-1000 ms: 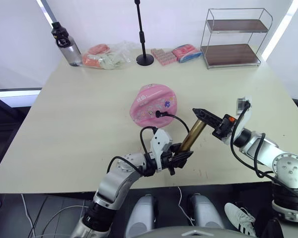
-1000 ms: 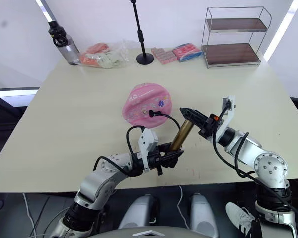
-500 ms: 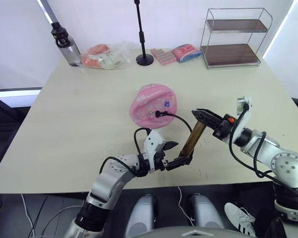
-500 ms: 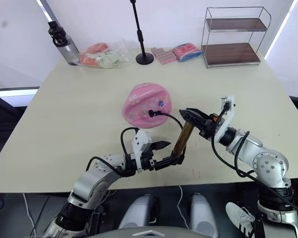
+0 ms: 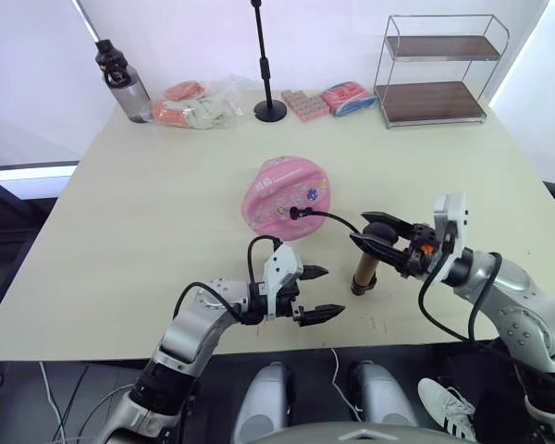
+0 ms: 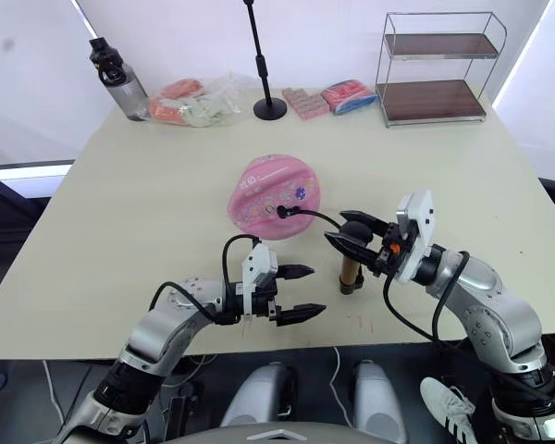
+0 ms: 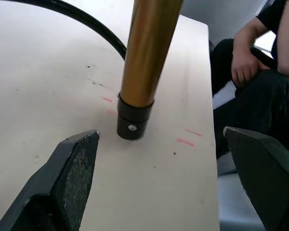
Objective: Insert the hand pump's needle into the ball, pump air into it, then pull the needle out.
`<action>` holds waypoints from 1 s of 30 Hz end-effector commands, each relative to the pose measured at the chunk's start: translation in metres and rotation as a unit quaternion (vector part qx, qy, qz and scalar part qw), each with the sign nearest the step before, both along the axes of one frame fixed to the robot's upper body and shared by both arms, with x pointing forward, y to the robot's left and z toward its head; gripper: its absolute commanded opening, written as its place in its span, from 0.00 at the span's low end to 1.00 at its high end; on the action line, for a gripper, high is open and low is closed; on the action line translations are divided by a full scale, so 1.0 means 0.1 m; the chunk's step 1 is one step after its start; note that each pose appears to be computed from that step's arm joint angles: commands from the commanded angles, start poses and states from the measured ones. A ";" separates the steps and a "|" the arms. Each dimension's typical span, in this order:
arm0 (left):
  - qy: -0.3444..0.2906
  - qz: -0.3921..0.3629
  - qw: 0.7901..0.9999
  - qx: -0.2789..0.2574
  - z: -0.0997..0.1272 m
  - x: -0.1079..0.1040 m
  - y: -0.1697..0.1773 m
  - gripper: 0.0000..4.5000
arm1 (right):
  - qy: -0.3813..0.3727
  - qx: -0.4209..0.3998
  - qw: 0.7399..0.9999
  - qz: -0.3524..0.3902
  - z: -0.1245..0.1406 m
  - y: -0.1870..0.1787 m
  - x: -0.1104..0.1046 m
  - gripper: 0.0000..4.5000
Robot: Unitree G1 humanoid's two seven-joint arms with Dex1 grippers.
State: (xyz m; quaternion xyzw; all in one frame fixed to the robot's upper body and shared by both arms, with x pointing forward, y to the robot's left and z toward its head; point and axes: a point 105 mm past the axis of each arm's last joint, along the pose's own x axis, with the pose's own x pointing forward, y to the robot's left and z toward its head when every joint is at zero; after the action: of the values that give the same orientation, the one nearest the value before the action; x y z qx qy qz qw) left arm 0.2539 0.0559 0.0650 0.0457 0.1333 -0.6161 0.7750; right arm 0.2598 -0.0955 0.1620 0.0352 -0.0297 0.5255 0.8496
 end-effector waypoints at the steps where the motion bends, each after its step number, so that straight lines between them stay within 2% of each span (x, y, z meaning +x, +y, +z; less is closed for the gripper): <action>1: -0.013 -0.022 1.000 0.010 -0.04 0.04 -0.07 0.98 | -0.057 -0.021 0.998 0.009 0.02 -0.01 -0.04 0.46; 9: -0.033 -0.009 0.998 0.047 -0.14 0.31 -0.27 0.98 | -0.065 -0.020 0.998 -0.009 -0.07 -0.09 0.02 0.46; 23: -0.026 -0.012 0.997 0.072 -0.39 0.37 -0.61 0.98 | -0.035 -0.016 0.999 -0.032 -0.09 -0.10 0.07 0.46; 30: -0.005 -0.020 0.998 0.056 -0.52 0.22 -0.70 0.98 | -0.032 -0.014 0.999 -0.037 -0.08 -0.10 0.10 0.46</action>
State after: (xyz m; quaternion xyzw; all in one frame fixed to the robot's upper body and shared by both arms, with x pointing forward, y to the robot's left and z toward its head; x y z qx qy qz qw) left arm 0.2851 -0.0089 0.0201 0.0981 0.1547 -0.6132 0.7684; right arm 0.2652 -0.0996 0.1548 0.0110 -0.0555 0.5117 0.8573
